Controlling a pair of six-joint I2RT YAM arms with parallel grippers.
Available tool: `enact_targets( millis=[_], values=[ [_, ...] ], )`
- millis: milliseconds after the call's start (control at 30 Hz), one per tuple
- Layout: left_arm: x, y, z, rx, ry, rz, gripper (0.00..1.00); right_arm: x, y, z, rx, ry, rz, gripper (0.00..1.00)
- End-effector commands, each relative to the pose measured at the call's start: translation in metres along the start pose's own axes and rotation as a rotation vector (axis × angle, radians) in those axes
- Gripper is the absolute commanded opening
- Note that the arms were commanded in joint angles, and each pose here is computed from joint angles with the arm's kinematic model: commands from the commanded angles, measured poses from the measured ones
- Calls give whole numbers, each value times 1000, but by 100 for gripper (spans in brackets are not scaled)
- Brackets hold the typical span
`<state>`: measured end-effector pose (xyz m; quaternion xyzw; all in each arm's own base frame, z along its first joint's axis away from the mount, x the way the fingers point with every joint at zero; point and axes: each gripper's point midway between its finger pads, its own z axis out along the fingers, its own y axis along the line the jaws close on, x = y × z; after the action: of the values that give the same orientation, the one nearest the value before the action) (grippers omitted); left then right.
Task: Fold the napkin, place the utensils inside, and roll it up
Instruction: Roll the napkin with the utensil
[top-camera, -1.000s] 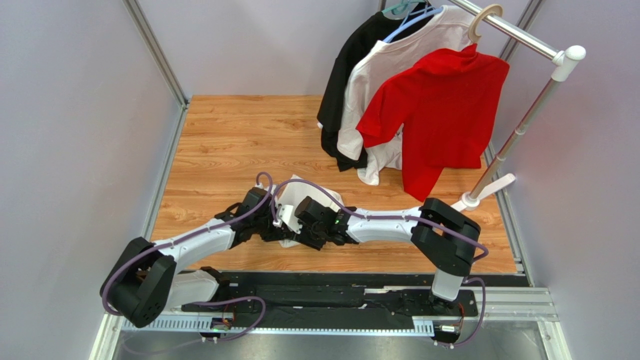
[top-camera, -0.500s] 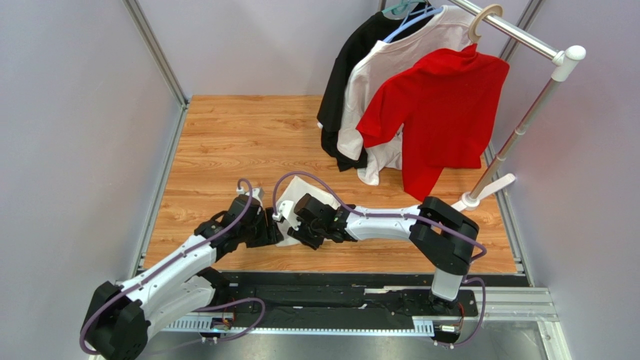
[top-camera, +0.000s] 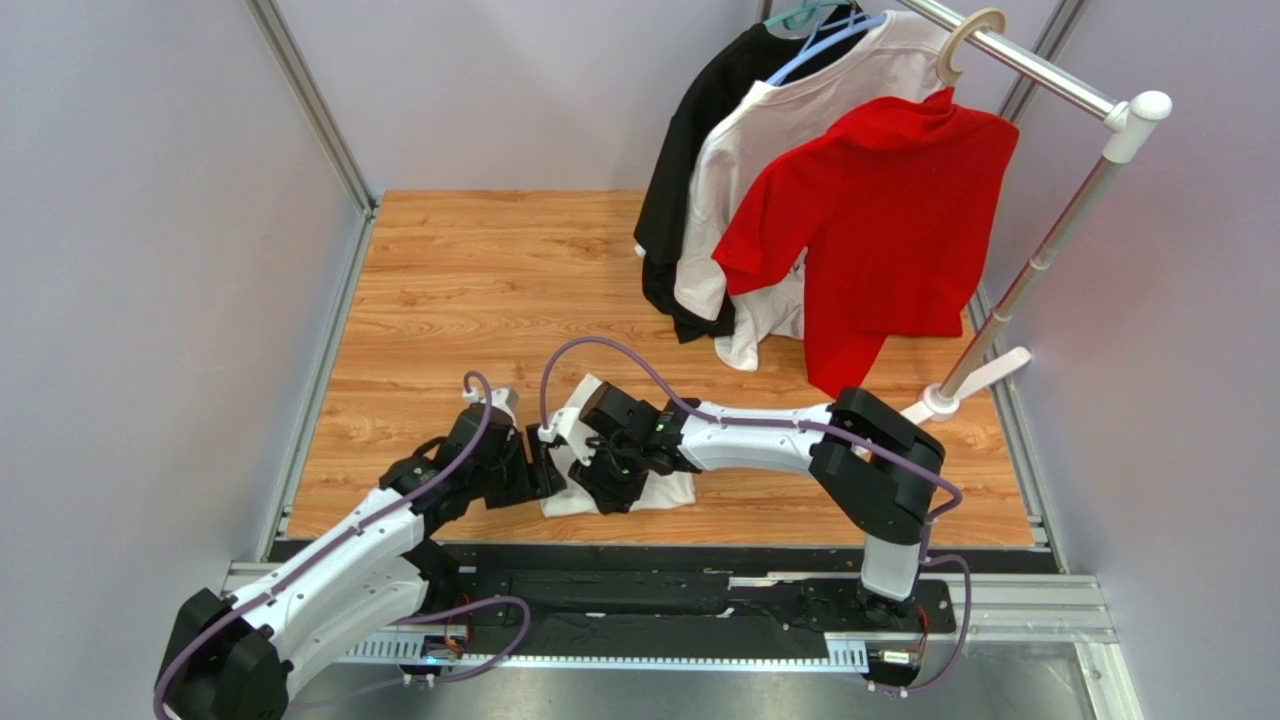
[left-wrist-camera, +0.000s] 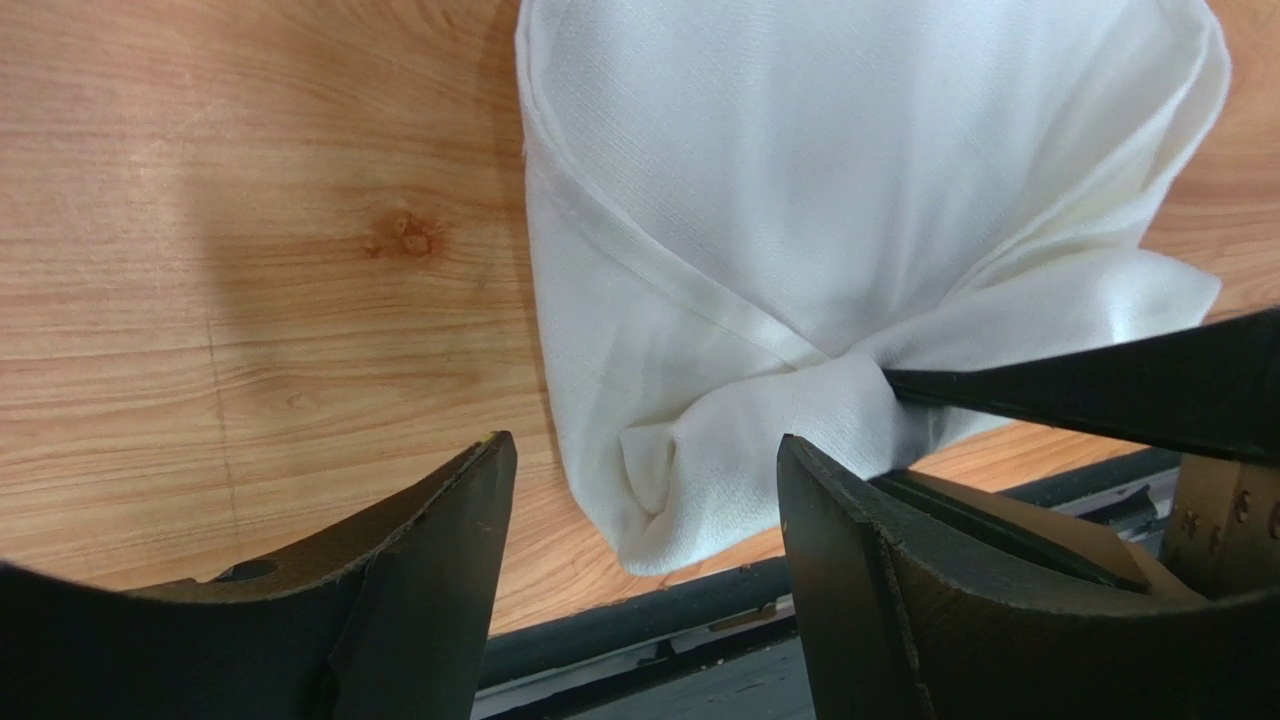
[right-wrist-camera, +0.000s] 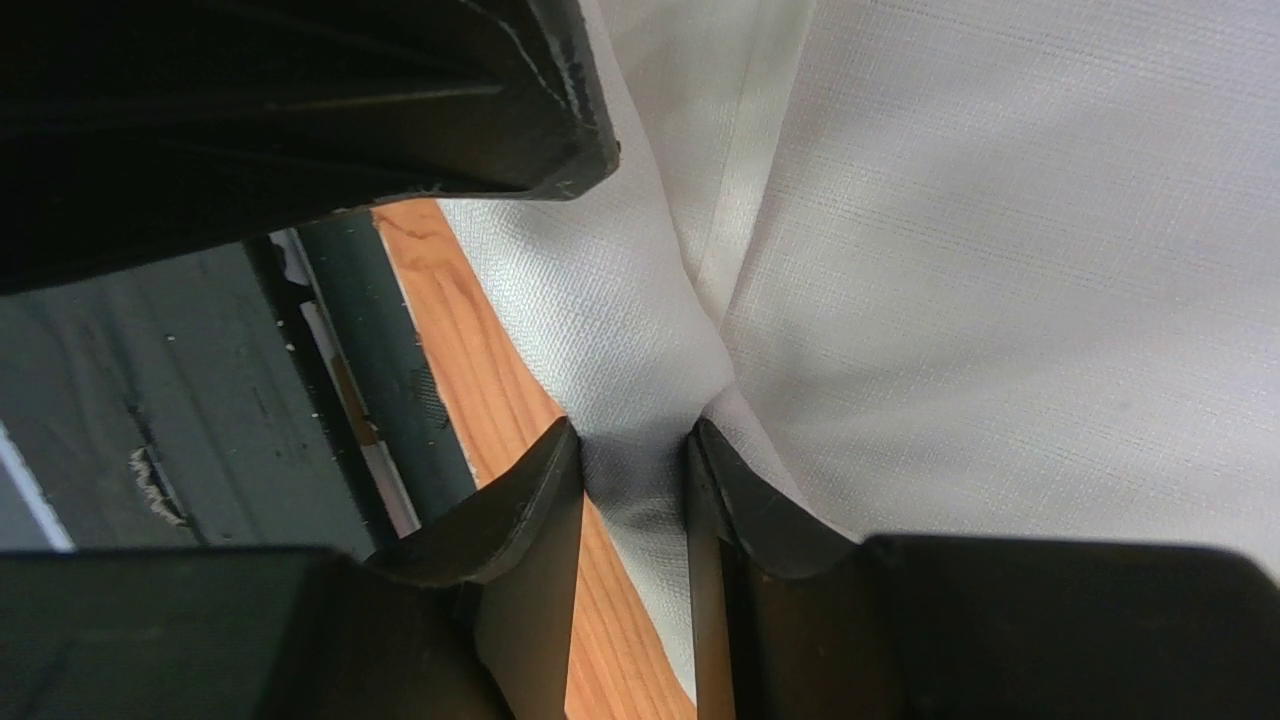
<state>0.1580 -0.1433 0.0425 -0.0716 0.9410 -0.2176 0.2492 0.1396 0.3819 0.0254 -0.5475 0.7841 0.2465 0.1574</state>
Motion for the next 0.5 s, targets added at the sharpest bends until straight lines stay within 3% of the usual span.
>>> enact_targets(
  millis=[0,167,333,467],
  values=[
    [1,-4,4,2,24,-59,73,78,21,5,-111,293,170,10],
    [-2,1,8,-43,26,-56,73,73,14,4,-114,289,242,9],
    [-4,-17,21,56,32,-44,62,73,4,4,-116,292,298,8],
    [-8,-18,28,41,46,1,53,74,-1,3,-133,295,349,8]
  ],
)
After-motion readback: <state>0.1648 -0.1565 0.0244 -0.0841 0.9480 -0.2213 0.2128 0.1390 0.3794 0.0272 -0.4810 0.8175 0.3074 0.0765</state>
